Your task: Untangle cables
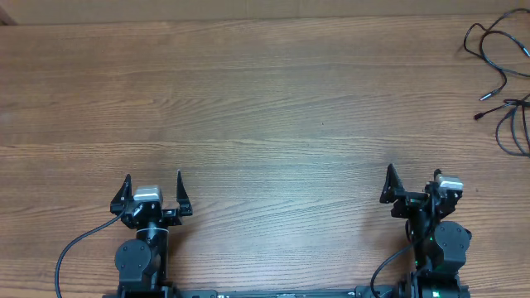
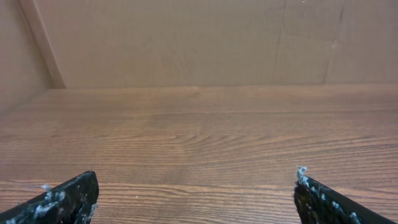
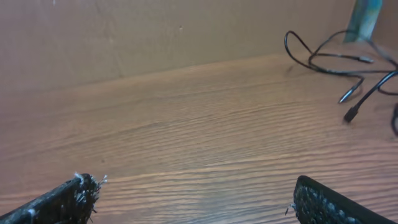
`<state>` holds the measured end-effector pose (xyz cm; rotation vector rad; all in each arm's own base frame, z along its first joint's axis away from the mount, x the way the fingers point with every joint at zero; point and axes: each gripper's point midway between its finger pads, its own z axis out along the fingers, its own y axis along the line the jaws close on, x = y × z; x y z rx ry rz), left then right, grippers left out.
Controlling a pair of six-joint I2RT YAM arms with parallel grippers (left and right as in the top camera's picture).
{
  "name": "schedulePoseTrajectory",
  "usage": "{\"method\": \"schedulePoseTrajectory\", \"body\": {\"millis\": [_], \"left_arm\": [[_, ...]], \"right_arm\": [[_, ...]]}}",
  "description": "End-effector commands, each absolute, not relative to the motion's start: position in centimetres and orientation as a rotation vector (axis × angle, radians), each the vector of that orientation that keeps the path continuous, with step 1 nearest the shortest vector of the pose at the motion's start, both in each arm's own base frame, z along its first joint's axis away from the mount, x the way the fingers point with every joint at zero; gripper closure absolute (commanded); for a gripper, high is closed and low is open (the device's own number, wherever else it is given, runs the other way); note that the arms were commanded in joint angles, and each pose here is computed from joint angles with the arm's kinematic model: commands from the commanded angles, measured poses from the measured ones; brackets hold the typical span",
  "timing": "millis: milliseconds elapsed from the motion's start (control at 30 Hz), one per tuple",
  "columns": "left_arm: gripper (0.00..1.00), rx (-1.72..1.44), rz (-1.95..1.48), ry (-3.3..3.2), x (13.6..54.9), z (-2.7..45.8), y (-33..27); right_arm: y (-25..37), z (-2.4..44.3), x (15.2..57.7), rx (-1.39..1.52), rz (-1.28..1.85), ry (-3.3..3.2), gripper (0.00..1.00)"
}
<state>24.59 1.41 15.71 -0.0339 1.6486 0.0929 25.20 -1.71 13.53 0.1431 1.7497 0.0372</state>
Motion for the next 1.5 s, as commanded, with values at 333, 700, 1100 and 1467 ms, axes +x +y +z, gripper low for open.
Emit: {"method": "schedulePoseTrajectory", "body": {"millis": [333,700,1100,1467], "left_arm": [[0.00,-0.024,0.118,1.642,24.55,15.76,1.62],[0.00,-0.024,0.118,1.642,24.55,15.76,1.62],[0.00,-0.024,0.118,1.642,24.55,15.76,1.62],[0.00,-0.024,0.118,1.642,24.55,15.76,1.62]], "right_arm": [[-2.03,13.14,25.19,0.053,-0.068,1.761,0.00],[-2.02,13.12,25.19,0.054,-0.067,1.762,0.00],[-1.96,13.12,25.19,0.052,-0.064,1.762,0.00],[-1.96,13.12,25.19,0.052,-0.064,1.762,0.00]]}}
